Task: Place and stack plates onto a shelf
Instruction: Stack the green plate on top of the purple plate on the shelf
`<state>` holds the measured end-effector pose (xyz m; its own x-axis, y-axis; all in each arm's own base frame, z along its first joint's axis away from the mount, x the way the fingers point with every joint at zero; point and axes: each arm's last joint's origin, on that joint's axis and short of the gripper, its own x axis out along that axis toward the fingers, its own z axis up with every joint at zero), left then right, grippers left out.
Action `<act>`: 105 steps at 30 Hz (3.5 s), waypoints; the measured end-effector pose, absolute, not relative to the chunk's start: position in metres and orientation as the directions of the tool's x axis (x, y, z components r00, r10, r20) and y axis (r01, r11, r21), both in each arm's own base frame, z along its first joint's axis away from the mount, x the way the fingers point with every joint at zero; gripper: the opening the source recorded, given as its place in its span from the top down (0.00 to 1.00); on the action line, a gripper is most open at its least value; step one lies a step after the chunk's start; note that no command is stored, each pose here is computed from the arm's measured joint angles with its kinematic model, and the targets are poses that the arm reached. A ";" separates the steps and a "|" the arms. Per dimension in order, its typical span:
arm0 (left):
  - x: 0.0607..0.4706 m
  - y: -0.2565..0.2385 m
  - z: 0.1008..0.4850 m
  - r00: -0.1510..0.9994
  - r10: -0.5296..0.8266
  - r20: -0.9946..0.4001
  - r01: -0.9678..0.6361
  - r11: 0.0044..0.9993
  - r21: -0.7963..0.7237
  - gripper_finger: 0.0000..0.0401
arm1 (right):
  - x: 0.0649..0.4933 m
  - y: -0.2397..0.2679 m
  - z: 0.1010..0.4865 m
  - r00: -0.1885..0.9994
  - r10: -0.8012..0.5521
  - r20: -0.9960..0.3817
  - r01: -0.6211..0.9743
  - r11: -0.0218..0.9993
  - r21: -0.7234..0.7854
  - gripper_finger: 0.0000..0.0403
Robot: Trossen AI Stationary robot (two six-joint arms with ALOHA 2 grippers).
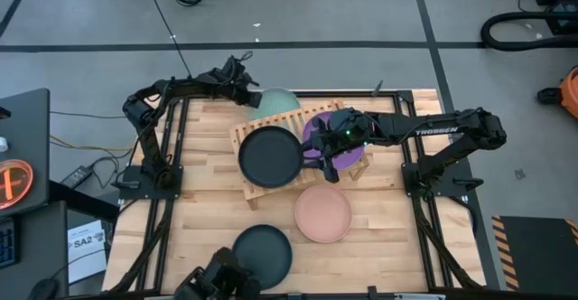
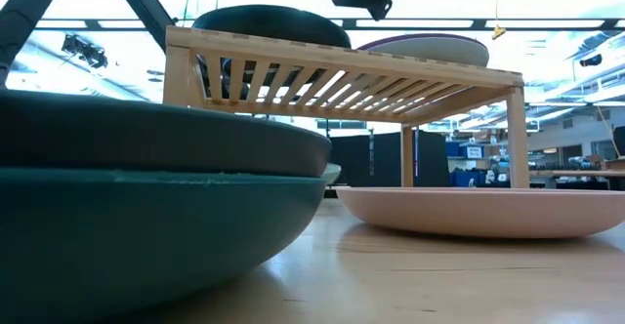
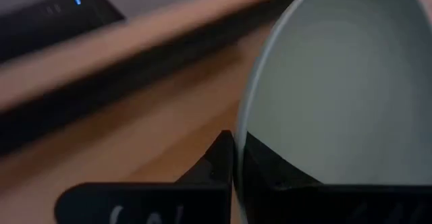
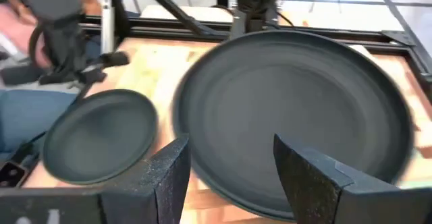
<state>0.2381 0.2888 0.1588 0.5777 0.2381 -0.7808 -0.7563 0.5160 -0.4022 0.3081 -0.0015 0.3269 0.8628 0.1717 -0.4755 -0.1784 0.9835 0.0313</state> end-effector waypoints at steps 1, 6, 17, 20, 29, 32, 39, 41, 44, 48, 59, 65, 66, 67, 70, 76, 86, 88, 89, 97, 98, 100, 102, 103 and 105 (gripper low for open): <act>0.236 0.291 0.165 0.583 0.255 -0.772 -0.757 0.516 -0.401 0.97 | 0.308 0.002 0.327 0.862 0.180 -0.473 -0.189 0.982 0.030 0.46; 0.231 0.299 0.211 0.626 0.359 -0.692 -0.745 0.537 -0.396 0.97 | 0.309 0.023 0.330 0.866 0.219 -0.449 -0.238 0.971 0.014 0.46; 0.213 0.284 0.339 0.624 0.599 -0.502 -0.766 0.594 -0.245 0.97 | 0.302 0.075 0.330 0.870 0.210 -0.446 -0.200 0.977 0.070 0.46; 0.208 0.274 0.371 0.637 0.640 -0.429 -0.763 0.603 -0.233 0.97 | 0.305 0.090 0.325 0.877 0.187 -0.444 -0.167 0.982 0.083 0.46; 0.189 0.226 0.447 0.708 0.663 -0.243 -0.706 0.673 -0.221 0.97 | 0.345 0.127 0.283 0.894 0.221 -0.389 -0.202 0.975 0.088 0.46; 0.181 0.210 0.458 0.722 0.654 -0.224 -0.692 0.688 -0.219 0.97 | 0.356 0.131 0.270 0.897 0.221 -0.382 -0.193 0.975 0.111 0.46; 0.166 0.185 0.470 0.734 0.642 -0.222 -0.679 0.705 -0.207 0.97 | 0.373 0.137 0.243 0.896 0.224 -0.384 -0.160 0.969 0.189 0.46; 0.163 0.182 0.470 0.731 0.640 -0.236 -0.681 0.702 -0.208 0.97 | 0.377 0.139 0.236 0.894 0.223 -0.389 -0.149 0.966 0.210 0.46; 0.162 0.180 0.469 0.729 0.636 -0.255 -0.682 0.706 -0.190 0.96 | 0.382 0.141 0.225 0.892 0.221 -0.393 -0.135 0.962 0.235 0.46; 0.161 0.179 0.465 0.713 0.638 -0.291 -0.692 0.708 -0.145 0.96 | 0.387 0.142 0.216 0.897 0.216 -0.385 -0.127 0.961 0.244 0.46; 0.160 0.179 0.463 0.707 0.631 -0.319 -0.694 0.706 -0.142 0.96 | 0.389 0.135 0.216 0.920 0.106 -0.376 -0.039 0.982 0.182 0.46; 0.160 0.179 0.463 0.707 0.631 -0.320 -0.694 0.705 -0.143 0.96 | 0.391 0.129 0.216 0.928 0.028 -0.373 0.029 0.989 0.146 0.46; 0.160 0.179 0.463 0.707 0.630 -0.321 -0.694 0.705 -0.143 0.96 | 0.391 0.128 0.216 0.929 0.009 -0.371 0.043 0.990 0.131 0.46; 0.160 0.179 0.462 0.706 0.630 -0.323 -0.694 0.705 -0.143 0.96 | 0.392 0.126 0.216 0.929 -0.014 -0.369 0.062 0.991 0.118 0.46; 0.160 0.179 0.462 0.705 0.629 -0.327 -0.695 0.704 -0.144 0.96 | 0.393 0.119 0.216 0.927 -0.080 -0.366 0.123 0.988 0.095 0.46; 0.160 0.178 0.461 0.704 0.628 -0.332 -0.696 0.703 -0.145 0.96 | 0.397 0.103 0.217 0.920 -0.164 -0.357 0.203 0.976 0.075 0.46; 0.160 0.178 0.461 0.704 0.628 -0.332 -0.696 0.703 -0.145 0.96 | 0.402 0.079 0.217 0.909 -0.219 -0.355 0.265 0.960 0.086 0.46; 0.160 0.178 0.461 0.704 0.628 -0.332 -0.696 0.703 -0.145 0.96 | 0.403 0.077 0.217 0.908 -0.222 -0.355 0.269 0.959 0.087 0.46; 0.160 0.178 0.461 0.704 0.628 -0.332 -0.696 0.703 -0.145 0.96 | 0.403 0.077 0.217 0.908 -0.224 -0.355 0.270 0.959 0.086 0.46; 0.160 0.179 0.461 0.704 0.628 -0.332 -0.696 0.703 -0.146 0.96 | 0.403 0.075 0.217 0.894 -0.283 -0.347 0.325 0.943 0.068 0.46; 0.160 0.179 0.461 0.704 0.628 -0.332 -0.696 0.703 -0.146 0.96 | 0.403 0.073 0.217 0.891 -0.295 -0.345 0.336 0.940 0.065 0.46; 0.160 0.179 0.461 0.704 0.628 -0.332 -0.696 0.703 -0.146 0.96 | 0.403 0.070 0.218 0.883 -0.322 -0.341 0.362 0.930 0.060 0.46; 0.160 0.179 0.461 0.704 0.628 -0.332 -0.696 0.703 -0.146 0.96 | 0.403 0.067 0.218 0.877 -0.342 -0.338 0.384 0.921 0.063 0.46; 0.160 0.179 0.461 0.704 0.628 -0.332 -0.696 0.703 -0.146 0.96 | 0.403 0.066 0.218 0.876 -0.344 -0.338 0.389 0.918 0.072 0.46; 0.160 0.179 0.461 0.704 0.628 -0.332 -0.696 0.703 -0.146 0.96 | 0.404 0.064 0.218 0.874 -0.349 -0.337 0.398 0.913 0.087 0.46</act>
<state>0.1599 0.1786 0.4613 0.7040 0.6278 -0.3321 -0.6959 0.7033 -0.1457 0.4039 0.0636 0.2177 0.8745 -0.3491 -0.3368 0.3981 0.9132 0.0871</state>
